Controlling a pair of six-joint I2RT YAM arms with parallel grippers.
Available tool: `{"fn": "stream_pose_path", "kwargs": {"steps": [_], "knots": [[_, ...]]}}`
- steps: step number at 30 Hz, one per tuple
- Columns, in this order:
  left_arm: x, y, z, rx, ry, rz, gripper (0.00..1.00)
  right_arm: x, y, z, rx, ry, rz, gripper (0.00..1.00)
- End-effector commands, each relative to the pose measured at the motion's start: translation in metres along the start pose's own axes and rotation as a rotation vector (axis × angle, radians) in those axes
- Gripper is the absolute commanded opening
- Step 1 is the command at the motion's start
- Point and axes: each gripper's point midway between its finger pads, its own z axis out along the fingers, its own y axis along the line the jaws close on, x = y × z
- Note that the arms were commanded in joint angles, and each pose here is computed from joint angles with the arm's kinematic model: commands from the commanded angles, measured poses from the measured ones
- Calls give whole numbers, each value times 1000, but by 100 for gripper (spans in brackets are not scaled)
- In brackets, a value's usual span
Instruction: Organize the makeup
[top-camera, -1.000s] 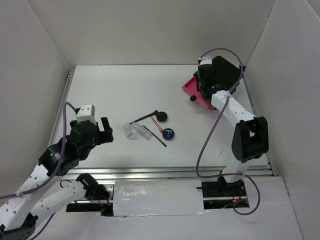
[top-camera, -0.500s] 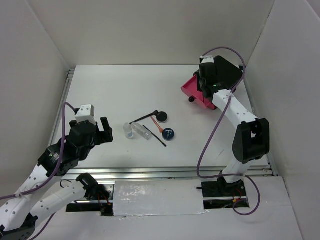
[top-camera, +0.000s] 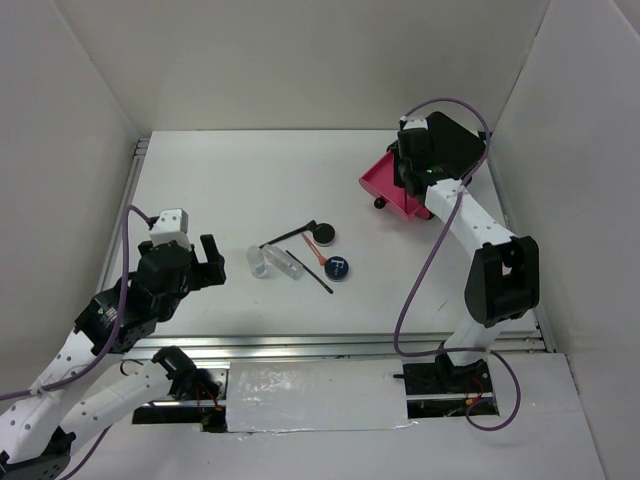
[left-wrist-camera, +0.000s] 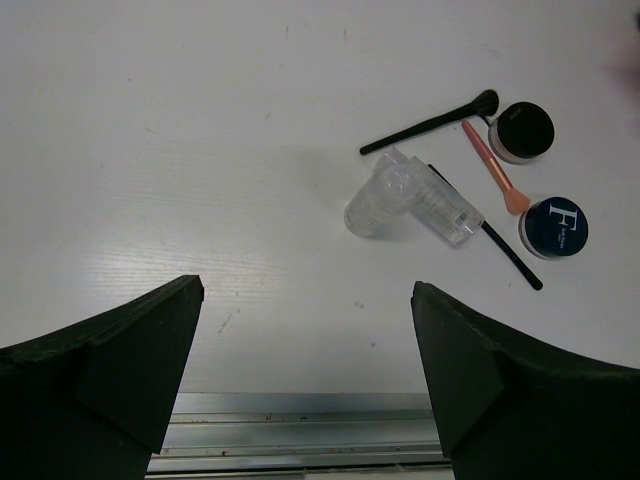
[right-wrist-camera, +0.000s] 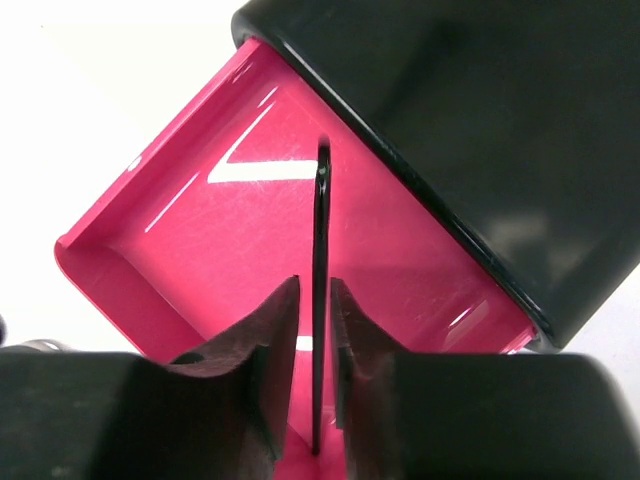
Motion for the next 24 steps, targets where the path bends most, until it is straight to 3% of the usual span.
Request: {"fn": "stream_pose_path", "kwargs": {"steps": [1,6,11,14,15,17,20,24], "knots": [[-8,-5,0,18,-30,-12,99,-10,-2,-9,-10,-12,16,27],[-8,-5,0,16,-29,-13,99,-10,-5,-12,3,-13,22,47],[-9,-5,-1,17,-32,-14,99,-32,-3,-31,-27,-59,45,47],[-9,-5,-1,16,-32,-14,99,-51,24,-61,-149,-101,30,48],[-9,-4,0,13,-31,-14,99,-53,37,-70,-193,-107,10,54],[-9,-2,0,0,-33,-19,99,-51,83,-94,-336,-115,-90,56],[-11,7,-1,-52,-43,-43,99,-20,142,-114,-450,-46,-270,57],[-13,15,-4,-92,-58,-67,99,15,189,-112,-459,62,-299,57]]}}
